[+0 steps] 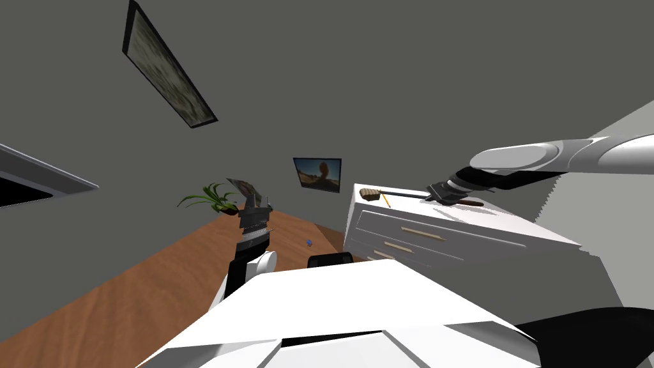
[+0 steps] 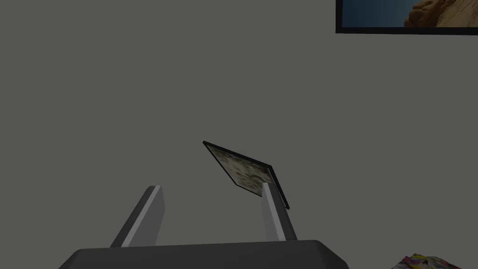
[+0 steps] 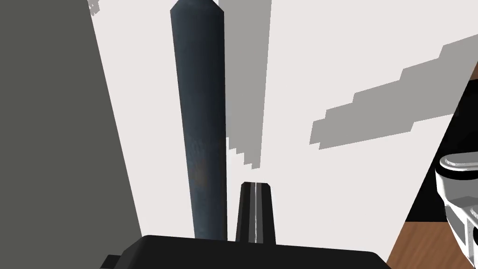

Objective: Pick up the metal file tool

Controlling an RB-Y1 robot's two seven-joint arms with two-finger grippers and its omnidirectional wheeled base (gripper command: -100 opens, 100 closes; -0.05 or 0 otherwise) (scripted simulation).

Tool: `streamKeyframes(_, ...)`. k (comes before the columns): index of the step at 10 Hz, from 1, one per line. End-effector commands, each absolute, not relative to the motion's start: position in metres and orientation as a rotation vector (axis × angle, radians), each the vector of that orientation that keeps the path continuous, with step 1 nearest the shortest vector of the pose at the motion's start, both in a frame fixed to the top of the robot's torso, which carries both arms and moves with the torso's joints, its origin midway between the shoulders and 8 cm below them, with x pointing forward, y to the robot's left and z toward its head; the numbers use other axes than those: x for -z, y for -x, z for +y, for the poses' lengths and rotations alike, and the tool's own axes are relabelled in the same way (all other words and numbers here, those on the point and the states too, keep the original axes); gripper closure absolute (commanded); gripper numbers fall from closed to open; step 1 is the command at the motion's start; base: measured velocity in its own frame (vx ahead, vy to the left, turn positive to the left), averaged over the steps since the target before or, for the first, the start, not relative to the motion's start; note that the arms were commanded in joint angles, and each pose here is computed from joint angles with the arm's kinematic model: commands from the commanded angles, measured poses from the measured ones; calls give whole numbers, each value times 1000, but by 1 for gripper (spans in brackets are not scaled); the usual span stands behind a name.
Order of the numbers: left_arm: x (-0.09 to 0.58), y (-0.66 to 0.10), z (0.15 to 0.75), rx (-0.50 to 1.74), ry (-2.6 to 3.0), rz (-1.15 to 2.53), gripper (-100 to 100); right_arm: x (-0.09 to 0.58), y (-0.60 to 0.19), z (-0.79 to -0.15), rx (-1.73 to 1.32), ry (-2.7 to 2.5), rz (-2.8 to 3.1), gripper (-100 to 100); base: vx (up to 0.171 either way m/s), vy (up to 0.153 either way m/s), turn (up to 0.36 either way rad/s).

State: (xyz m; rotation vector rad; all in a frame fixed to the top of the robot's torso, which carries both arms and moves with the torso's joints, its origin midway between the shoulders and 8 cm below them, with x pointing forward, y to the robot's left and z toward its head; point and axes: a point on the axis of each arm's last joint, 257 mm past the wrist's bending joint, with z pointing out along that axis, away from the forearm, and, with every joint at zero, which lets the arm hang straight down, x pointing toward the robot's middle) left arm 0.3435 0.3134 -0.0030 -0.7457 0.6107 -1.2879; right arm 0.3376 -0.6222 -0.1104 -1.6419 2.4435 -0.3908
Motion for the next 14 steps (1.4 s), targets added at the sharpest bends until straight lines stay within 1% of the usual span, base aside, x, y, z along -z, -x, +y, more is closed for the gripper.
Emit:
streamKeyframes(1, 3, -344, 313, 1288, 746, 611, 0, 79, -361, -628, 504, 1658, 2386, -100, -75, 53, 75)
streamKeyframes(3, 3, -344, 313, 1288, 746, 610, 0, 51, -378, -637, 623, 1694, 2339, -100, -165, 122, 115)
streamKeyframes(6, 3, -344, 313, 1288, 746, 610, 0, 35, -386, -644, 701, 1726, 2315, -100, -157, 88, 68)
streamKeyframes(10, 3, -344, 313, 1288, 746, 610, 0, 3, -398, -660, 848, 1789, 2285, -100, -156, 95, 128)
streamKeyframes(11, 3, -344, 313, 1288, 746, 610, 0, 9, -391, -662, 813, 1744, 2329, -100, -98, -12, 150)
streamKeyframes(12, 3, -344, 313, 1288, 746, 611, 0, 19, -383, -661, 768, 1716, 2364, -100, 23, -125, 101)
streamKeyframes(14, 3, -343, 313, 1287, 746, 611, 0, 39, -368, -658, 674, 1665, 2430, -100, 89, -188, 53)
